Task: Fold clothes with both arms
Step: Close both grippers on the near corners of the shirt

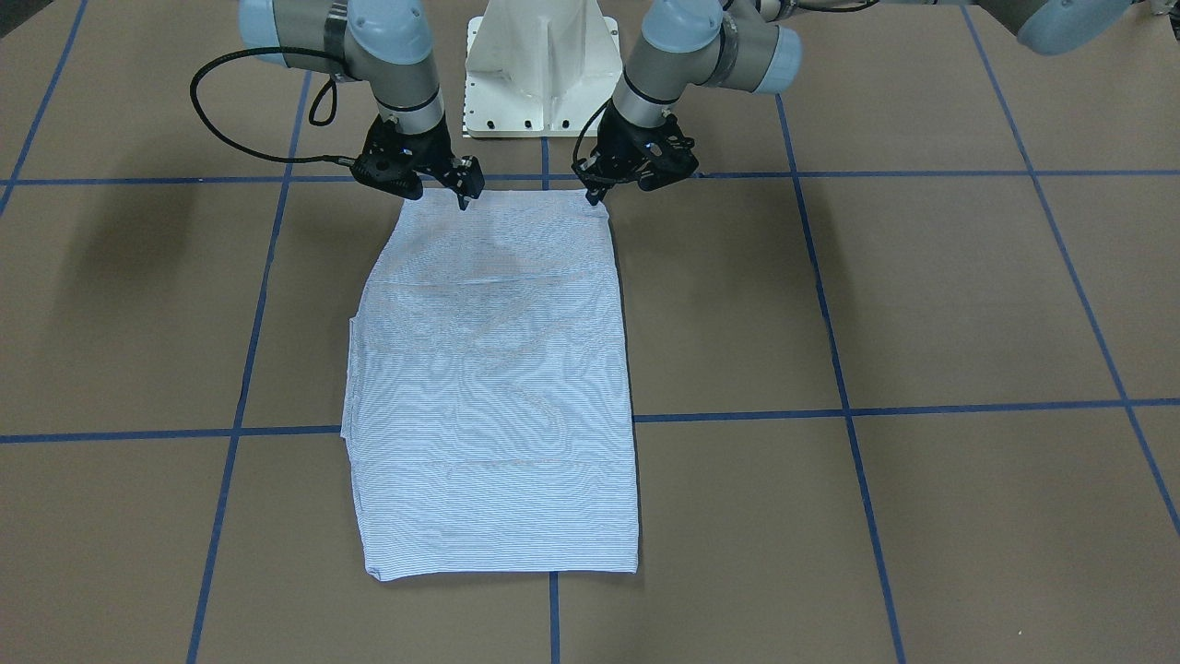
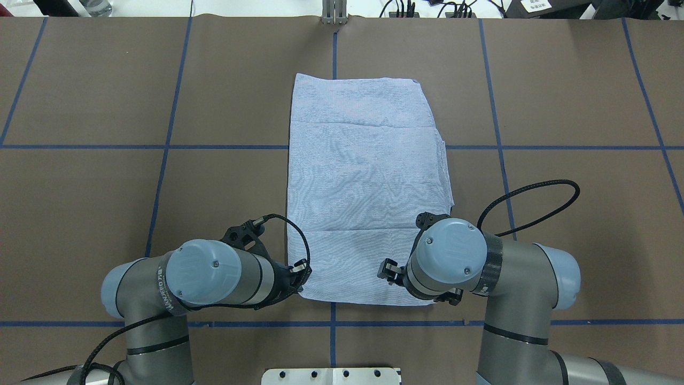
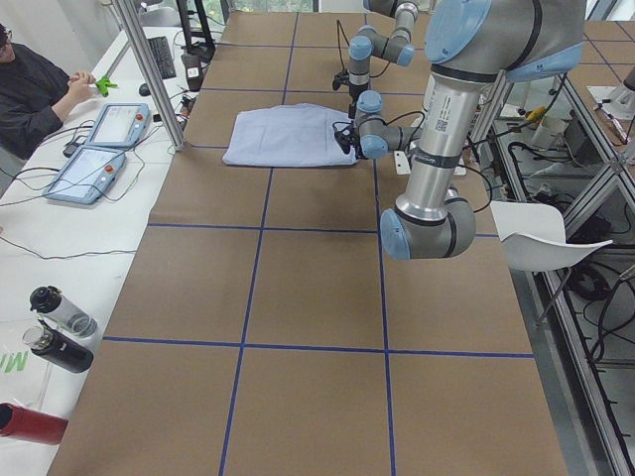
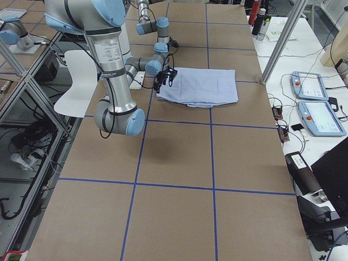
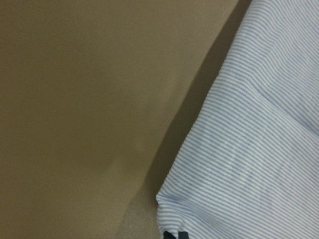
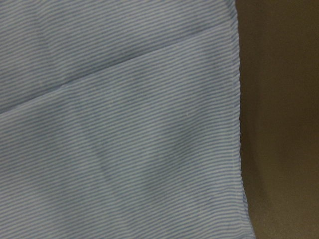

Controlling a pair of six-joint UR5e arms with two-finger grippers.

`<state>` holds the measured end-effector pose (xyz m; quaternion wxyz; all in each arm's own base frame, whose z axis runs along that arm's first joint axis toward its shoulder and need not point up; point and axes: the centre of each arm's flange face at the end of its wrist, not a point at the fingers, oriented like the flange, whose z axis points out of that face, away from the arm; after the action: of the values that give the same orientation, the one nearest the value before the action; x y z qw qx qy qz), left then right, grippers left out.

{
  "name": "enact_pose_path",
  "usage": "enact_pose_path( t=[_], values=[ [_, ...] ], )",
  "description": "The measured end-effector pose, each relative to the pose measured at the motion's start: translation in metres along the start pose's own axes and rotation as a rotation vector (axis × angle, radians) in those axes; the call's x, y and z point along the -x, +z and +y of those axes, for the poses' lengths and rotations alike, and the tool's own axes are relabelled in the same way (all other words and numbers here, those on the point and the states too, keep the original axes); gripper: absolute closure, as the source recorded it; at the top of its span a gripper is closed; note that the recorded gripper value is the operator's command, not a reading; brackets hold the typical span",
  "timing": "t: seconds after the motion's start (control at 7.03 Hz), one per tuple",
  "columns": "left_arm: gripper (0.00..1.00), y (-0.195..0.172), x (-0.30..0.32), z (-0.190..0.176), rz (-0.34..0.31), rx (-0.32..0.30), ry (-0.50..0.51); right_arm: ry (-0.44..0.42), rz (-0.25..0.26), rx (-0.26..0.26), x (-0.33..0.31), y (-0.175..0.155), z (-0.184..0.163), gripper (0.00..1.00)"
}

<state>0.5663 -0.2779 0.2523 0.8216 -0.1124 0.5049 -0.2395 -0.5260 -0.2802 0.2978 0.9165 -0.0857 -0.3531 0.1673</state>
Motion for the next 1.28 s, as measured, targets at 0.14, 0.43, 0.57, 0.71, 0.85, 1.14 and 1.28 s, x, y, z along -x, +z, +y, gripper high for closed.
enact_pose_path(
  t=[0.14, 0.43, 0.57, 0.71, 0.85, 1.14, 1.28],
  values=[
    [1.0, 0.0, 0.0, 0.0, 0.0, 0.0, 0.0, 0.0, 0.008, 0.0, -0.003, 0.004, 0.0, 0.0],
    [1.0, -0.001, 0.0, 0.0, 0.002, 0.0, 0.0, 0.0, 0.02, 0.0, -0.007, 0.009, 0.001, 0.0],
    [1.0, -0.001, -0.001, 0.0, 0.003, 0.0, 0.0, 0.0, 0.029, 0.001, -0.008, 0.014, 0.001, 0.0],
    [1.0, -0.001, -0.001, 0.0, 0.003, -0.001, 0.0, 0.0, 0.04, 0.001, -0.009, 0.02, 0.001, 0.0],
    [1.0, -0.001, -0.001, 0.0, 0.003, -0.001, 0.0, 0.0, 0.046, 0.001, -0.009, 0.023, 0.001, 0.0],
    [1.0, -0.002, -0.001, -0.001, 0.003, -0.002, 0.0, -0.002, 0.052, 0.002, -0.009, 0.026, 0.002, 0.0],
    [1.0, -0.002, -0.001, -0.001, 0.004, -0.002, 0.0, -0.002, 0.053, 0.003, -0.009, 0.026, 0.002, 0.0]
  ],
)
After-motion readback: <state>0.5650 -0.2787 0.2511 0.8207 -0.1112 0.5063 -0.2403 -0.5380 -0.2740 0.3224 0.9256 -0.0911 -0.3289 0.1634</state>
